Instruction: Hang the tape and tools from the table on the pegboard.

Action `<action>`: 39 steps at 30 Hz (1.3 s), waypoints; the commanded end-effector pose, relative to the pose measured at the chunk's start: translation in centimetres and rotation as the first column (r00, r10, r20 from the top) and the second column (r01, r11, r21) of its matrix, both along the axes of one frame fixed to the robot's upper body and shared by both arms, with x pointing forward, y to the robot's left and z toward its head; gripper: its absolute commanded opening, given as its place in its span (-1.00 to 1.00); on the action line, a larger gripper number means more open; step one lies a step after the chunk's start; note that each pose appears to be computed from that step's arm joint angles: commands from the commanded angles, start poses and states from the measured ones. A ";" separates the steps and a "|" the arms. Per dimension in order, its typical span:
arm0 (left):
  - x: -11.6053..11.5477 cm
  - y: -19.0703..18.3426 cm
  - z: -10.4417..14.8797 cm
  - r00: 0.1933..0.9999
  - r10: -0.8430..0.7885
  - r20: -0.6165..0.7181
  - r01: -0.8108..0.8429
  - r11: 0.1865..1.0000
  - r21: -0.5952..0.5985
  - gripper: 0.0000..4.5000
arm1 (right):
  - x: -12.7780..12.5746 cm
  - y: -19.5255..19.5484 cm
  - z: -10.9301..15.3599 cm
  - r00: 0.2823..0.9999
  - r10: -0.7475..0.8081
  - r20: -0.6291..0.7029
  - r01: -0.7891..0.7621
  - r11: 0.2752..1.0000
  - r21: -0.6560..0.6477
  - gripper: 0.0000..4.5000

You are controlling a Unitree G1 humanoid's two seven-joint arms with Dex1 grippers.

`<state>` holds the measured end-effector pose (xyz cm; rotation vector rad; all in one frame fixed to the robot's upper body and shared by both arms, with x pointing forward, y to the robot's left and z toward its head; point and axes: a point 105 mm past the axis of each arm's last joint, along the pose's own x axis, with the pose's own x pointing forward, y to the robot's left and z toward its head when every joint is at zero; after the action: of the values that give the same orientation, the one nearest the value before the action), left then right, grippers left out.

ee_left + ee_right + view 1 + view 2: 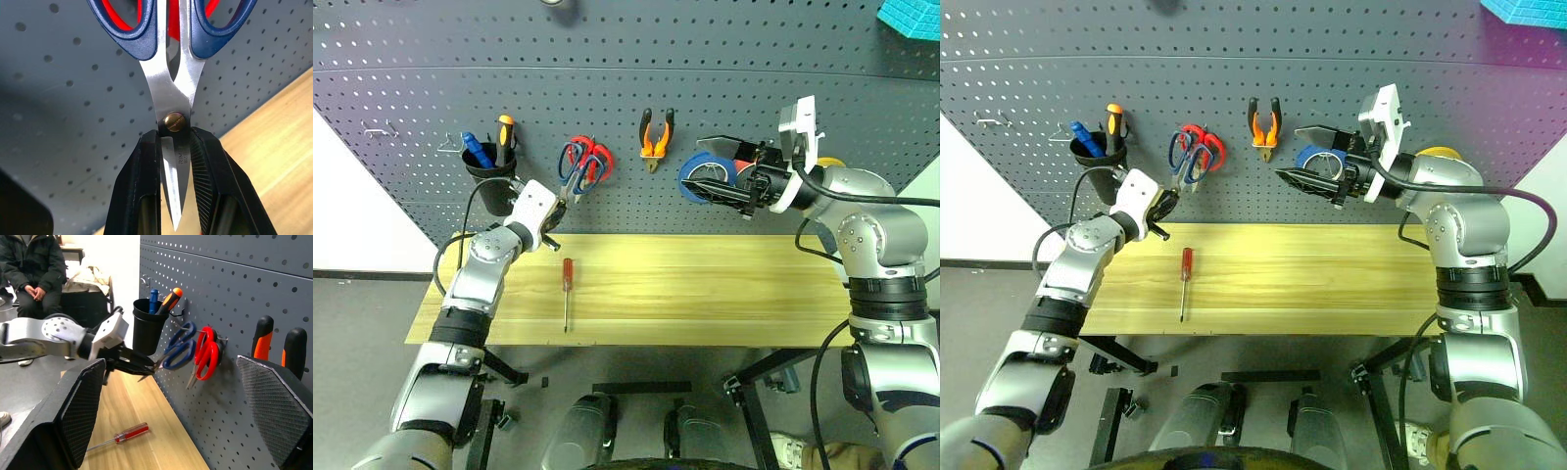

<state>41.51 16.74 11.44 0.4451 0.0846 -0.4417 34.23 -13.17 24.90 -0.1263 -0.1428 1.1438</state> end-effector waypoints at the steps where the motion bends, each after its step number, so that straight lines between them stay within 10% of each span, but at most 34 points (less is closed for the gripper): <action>1: 1.3 -0.5 1.7 0.997 -0.010 0.075 0.008 1.000 0.017 -0.62 | -0.3 0.5 1.7 0.997 0.014 0.073 -0.014 1.000 0.002 1.00; 8: 1.6 -1.5 3.8 0.982 -0.054 0.181 0.073 0.992 -0.101 0.41 | -0.6 0.5 1.5 0.998 0.009 0.069 -0.009 1.000 0.006 1.00; 13: -1.1 0.2 4.2 0.974 -0.051 0.219 0.088 0.983 -0.163 0.41 | -1.4 0.2 1.0 0.999 0.005 0.047 -0.006 1.000 0.010 1.00; 21: -5.1 2.6 -1.9 0.979 0.116 -0.170 -0.155 0.959 -0.235 0.41 | -2.1 2.4 -3.8 0.990 0.088 -0.108 -0.099 0.989 -0.108 1.00; 39: -3.8 0.7 -8.7 0.701 0.463 -0.541 -0.609 0.784 -0.118 0.41 | 0.9 4.3 -10.1 0.943 0.187 -0.275 -0.278 0.899 -0.339 1.00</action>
<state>37.41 17.31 1.77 -0.0065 0.6456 0.0257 35.00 -9.52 14.11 -0.2791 0.3125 1.3795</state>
